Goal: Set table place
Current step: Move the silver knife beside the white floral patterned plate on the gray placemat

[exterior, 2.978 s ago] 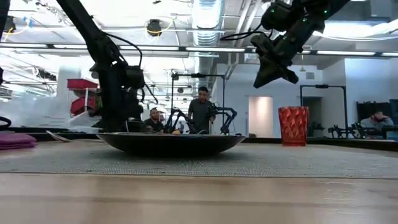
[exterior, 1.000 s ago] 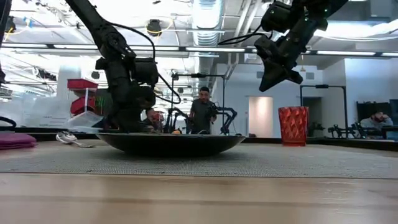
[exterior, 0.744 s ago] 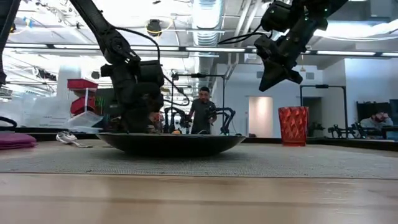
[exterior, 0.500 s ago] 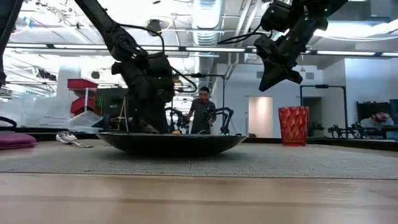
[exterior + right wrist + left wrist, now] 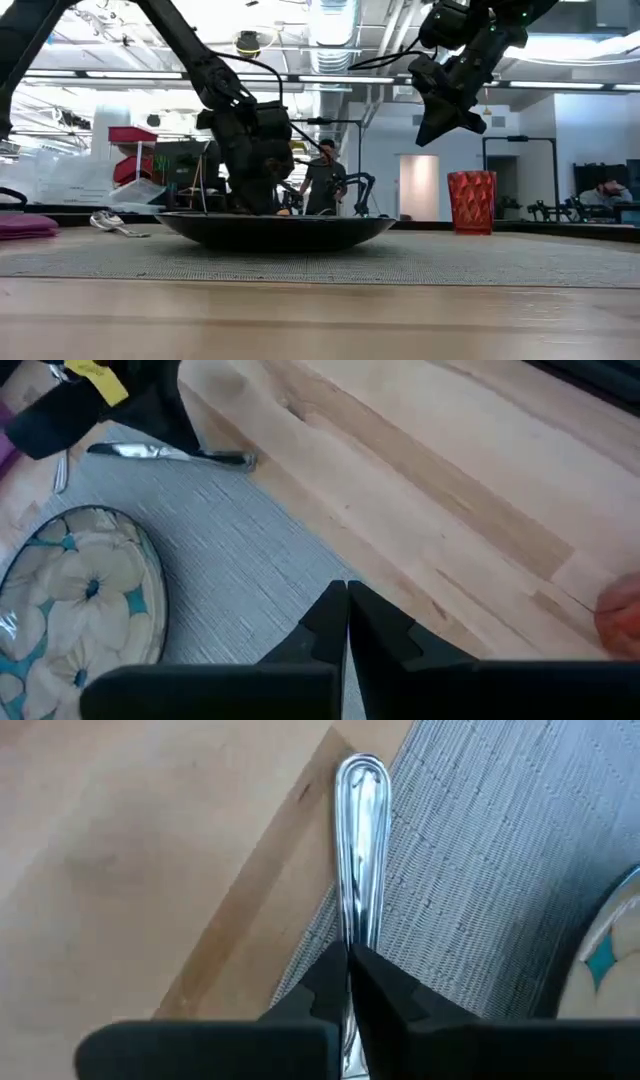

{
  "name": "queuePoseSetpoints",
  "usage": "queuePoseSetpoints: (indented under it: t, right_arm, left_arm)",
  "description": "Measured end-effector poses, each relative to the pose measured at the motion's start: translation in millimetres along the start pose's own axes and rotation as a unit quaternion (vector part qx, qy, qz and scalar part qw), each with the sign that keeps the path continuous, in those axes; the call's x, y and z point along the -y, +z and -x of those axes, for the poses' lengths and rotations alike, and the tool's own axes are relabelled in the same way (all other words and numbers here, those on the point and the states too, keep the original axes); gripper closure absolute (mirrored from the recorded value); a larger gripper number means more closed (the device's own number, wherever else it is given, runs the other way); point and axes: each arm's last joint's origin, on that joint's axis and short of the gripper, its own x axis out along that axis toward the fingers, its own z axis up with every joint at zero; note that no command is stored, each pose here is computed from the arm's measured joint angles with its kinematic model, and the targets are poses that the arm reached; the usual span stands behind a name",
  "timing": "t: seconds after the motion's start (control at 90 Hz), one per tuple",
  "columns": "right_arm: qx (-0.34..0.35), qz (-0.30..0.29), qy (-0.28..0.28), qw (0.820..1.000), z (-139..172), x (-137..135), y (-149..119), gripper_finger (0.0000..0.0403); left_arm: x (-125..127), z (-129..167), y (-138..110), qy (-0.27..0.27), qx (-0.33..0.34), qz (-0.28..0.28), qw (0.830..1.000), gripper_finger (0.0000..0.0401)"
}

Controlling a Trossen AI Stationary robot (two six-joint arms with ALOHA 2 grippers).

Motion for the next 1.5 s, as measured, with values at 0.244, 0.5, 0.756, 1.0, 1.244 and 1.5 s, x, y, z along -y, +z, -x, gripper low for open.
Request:
queuePoseSetpoints:
  t: [0.244,0.5,0.756,1.0,1.244,1.5]
  right_arm:
    - [0.0,0.0,0.0,1.0,0,0,0,0.0403]
    - [0.0,-0.001,-0.001,1.0,0,1,0,0.0403]
    - [0.003,-0.002,0.001,1.0,0,0,1,0.0403]
    - [-0.007,0.014,0.156,0.988,-46,-24,10,0.0403]
    - [-0.034,-0.006,0.175,0.984,-103,-38,1,0.0403]
    - [-0.079,0.01,0.185,0.979,-147,-52,2,0.0403]
  left_arm:
    - [5,-4,1,-0.008,0.005,-0.015,1.0,0.0401]
    - [18,-7,8,-0.022,0.017,-0.033,0.999,0.0401]
    - [34,-6,25,-0.037,0.062,-0.066,0.995,0.0401]
    - [42,25,45,-0.03,0.042,-0.093,0.994,0.0401]
    - [35,87,21,0.042,-0.061,-0.104,0.992,0.0401]
    - [50,144,0,0.046,0.03,-0.106,0.993,0.0401]
